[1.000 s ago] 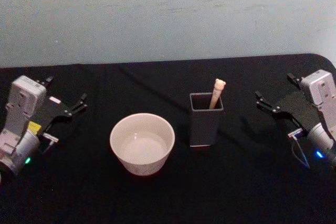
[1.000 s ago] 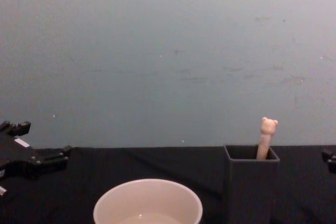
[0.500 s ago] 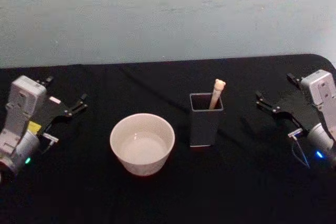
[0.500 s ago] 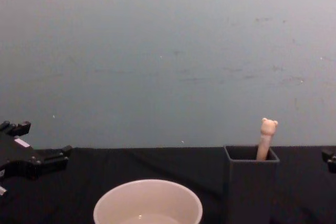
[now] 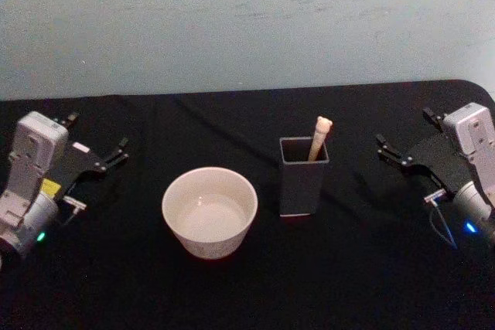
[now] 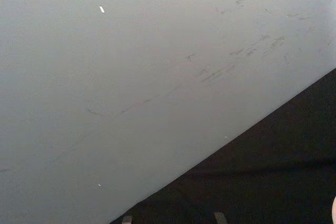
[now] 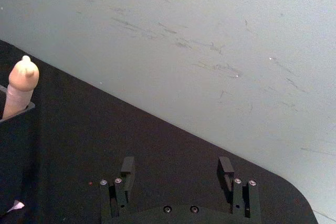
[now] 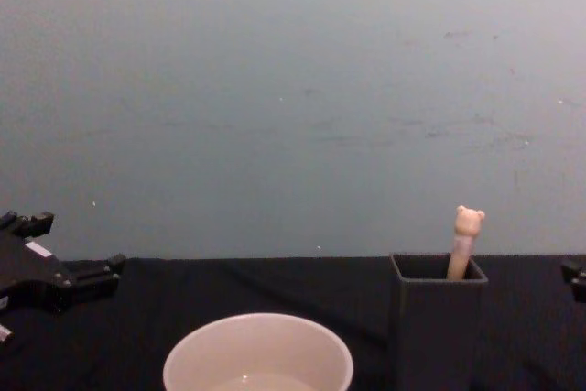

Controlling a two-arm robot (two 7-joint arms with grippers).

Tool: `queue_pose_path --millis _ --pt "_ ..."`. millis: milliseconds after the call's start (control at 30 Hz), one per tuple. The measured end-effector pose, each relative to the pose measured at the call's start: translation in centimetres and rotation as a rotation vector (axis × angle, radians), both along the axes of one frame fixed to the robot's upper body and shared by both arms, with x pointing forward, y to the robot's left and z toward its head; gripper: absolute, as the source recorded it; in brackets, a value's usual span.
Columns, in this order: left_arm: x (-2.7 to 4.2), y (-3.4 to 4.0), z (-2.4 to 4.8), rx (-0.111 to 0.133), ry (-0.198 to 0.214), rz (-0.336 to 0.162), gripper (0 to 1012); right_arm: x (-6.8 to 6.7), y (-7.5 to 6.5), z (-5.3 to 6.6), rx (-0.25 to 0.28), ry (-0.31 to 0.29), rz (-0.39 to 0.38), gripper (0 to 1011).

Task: Pick up the stirring spoon with one hand, stir inside the cup, then place it back in its original position.

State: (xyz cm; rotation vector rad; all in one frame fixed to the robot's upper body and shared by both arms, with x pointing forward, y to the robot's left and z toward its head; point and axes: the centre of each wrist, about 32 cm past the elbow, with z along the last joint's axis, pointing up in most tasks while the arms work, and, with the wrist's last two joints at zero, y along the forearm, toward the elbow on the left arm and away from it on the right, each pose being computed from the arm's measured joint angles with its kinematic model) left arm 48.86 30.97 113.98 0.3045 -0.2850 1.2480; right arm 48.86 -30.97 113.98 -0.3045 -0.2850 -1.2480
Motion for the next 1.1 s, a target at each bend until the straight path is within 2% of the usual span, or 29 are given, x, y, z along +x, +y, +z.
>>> queue_pose_path --millis 900,1033,1100 --pt "0.0 0.0 0.0 0.0 0.0 0.0 1001 0.02 -0.01 0.01 0.001 0.0 0.002 1003" --pt "0.0 0.0 0.0 0.0 0.0 0.0 1001 0.05 -0.08 0.14 0.012 -0.004 0.028 1003" --pt "0.0 0.0 0.0 0.0 0.0 0.0 1001 0.01 -0.15 0.4 0.035 -0.004 0.05 1003"
